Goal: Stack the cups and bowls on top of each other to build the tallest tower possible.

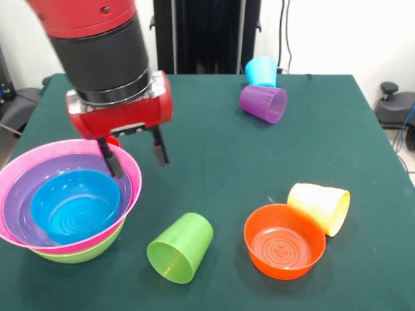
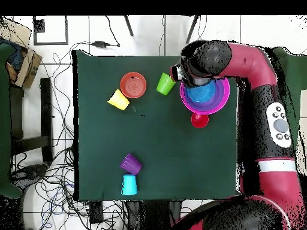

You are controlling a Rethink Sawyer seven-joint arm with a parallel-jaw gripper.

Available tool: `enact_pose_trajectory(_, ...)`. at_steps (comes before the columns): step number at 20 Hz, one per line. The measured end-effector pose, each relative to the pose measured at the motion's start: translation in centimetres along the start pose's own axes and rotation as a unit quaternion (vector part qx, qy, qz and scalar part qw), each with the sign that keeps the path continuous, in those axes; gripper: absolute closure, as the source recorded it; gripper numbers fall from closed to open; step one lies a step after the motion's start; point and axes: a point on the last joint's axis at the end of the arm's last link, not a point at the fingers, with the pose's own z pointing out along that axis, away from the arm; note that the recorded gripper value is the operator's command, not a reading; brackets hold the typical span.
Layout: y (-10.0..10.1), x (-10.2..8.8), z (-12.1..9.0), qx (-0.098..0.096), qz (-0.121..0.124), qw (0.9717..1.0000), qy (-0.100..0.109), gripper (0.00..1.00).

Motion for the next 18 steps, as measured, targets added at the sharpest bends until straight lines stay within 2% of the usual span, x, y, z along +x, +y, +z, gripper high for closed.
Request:
enact_pose_trajectory(6,2.6,0.8,0.2,0.010,-0.028,0.9994,-0.016,0.00)
enact_pose_trajectory(18,5.3,1.5,2.3,0.020,-0.053,0.9977,-0.039,0.00)
